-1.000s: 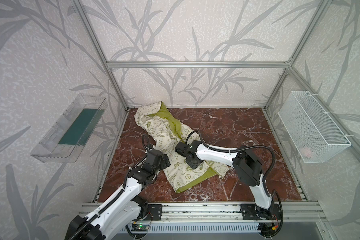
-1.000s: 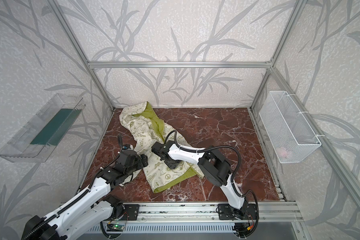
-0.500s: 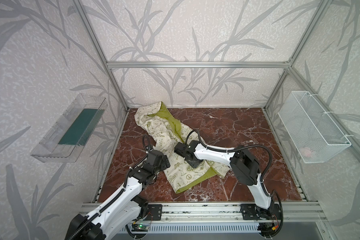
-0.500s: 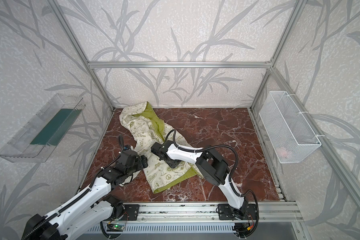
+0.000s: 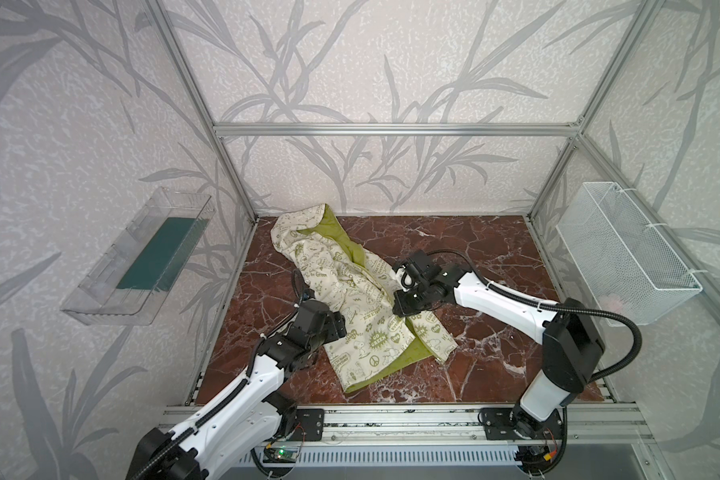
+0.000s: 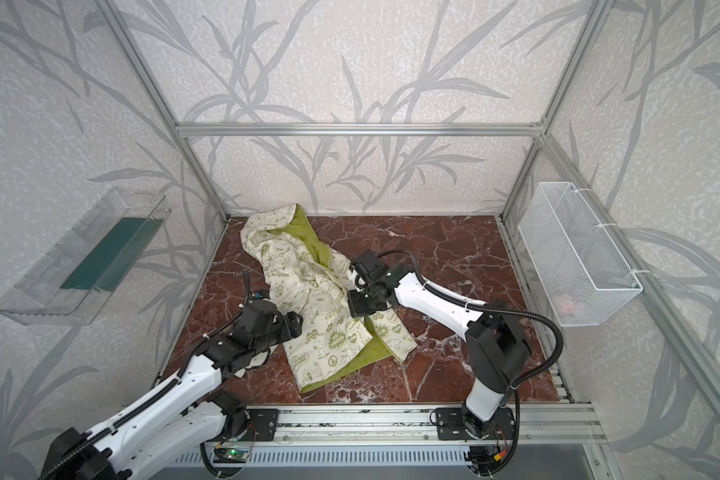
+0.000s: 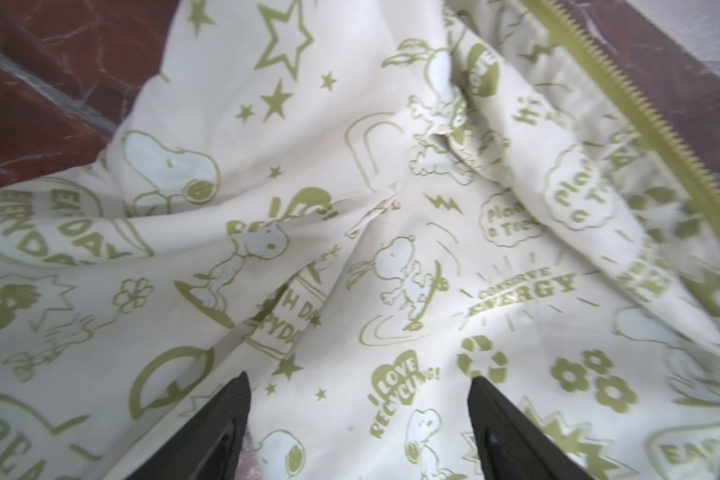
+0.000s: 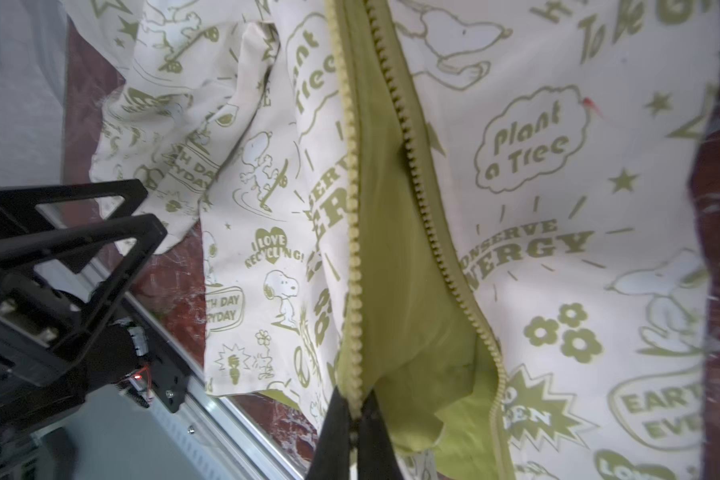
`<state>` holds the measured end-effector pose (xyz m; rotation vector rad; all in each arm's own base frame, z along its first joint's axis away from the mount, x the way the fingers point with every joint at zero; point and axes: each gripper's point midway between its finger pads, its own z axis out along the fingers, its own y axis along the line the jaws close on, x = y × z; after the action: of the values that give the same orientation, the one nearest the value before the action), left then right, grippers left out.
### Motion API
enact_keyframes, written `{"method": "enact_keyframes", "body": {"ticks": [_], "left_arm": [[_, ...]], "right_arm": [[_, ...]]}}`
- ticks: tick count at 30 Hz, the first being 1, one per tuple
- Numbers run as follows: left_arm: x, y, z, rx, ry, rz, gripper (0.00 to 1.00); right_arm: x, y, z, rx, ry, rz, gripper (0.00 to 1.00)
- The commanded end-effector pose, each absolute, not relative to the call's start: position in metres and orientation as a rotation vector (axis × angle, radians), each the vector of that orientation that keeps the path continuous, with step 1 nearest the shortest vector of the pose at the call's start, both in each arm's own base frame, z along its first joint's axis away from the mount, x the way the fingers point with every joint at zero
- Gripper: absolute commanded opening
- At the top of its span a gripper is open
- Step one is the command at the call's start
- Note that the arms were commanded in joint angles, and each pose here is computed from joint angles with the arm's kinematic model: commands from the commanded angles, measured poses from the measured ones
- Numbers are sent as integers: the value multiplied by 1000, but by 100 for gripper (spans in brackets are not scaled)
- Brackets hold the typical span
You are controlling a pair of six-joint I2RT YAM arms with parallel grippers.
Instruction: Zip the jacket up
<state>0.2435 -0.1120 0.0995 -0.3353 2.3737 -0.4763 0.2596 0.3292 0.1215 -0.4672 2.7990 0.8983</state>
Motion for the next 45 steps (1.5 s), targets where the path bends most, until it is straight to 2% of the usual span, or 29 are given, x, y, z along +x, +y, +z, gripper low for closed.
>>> {"method": "enact_keyframes", "body": {"ticks": [1,3,5,7,11,13,14,18,21,22,25,27,31,34,37,45], "left_arm": [[243,-133,111,-307,2324,-622,84],[241,-136,110,-286,2333,-606,84],[238,-132,104,-277,2358,-558,84],[236,-128,100,-266,2379,-511,84],[235,-130,97,-258,2386,-513,84],[236,-130,96,-261,2384,-512,84],[236,-130,96,-261,2384,-511,84],[237,-134,99,-255,2383,-530,84],[238,-143,106,-264,2386,-595,83],[238,-147,114,-266,2379,-618,80],[236,-170,160,-113,2273,-681,75],[232,-180,187,-28,2182,-691,76],[230,-199,203,-70,2090,-902,77],[225,-215,207,-95,2061,-1057,76],[221,-221,210,-102,2000,-1109,76],[219,-243,222,-114,1854,-1353,76]], "right_arm": [[247,366,145,-463,2725,1308,1],[251,357,134,-416,2772,1219,8],[263,330,115,-345,2831,937,17],[278,290,97,-274,2857,568,20],[291,255,106,-278,2809,294,17],[293,252,107,-325,2799,249,7],[294,252,108,-345,2802,239,5],[288,271,111,-443,2806,401,0],[279,294,116,-419,2826,723,0],[278,305,125,-394,2797,884,0],[280,327,160,-310,2648,1254,0],[281,337,182,-256,2579,1431,0],[285,350,208,-197,2452,1679,0],[288,353,219,-144,2377,1796,0],[288,355,227,-126,2316,1874,0],[292,351,220,-26,2262,1968,0]]}}
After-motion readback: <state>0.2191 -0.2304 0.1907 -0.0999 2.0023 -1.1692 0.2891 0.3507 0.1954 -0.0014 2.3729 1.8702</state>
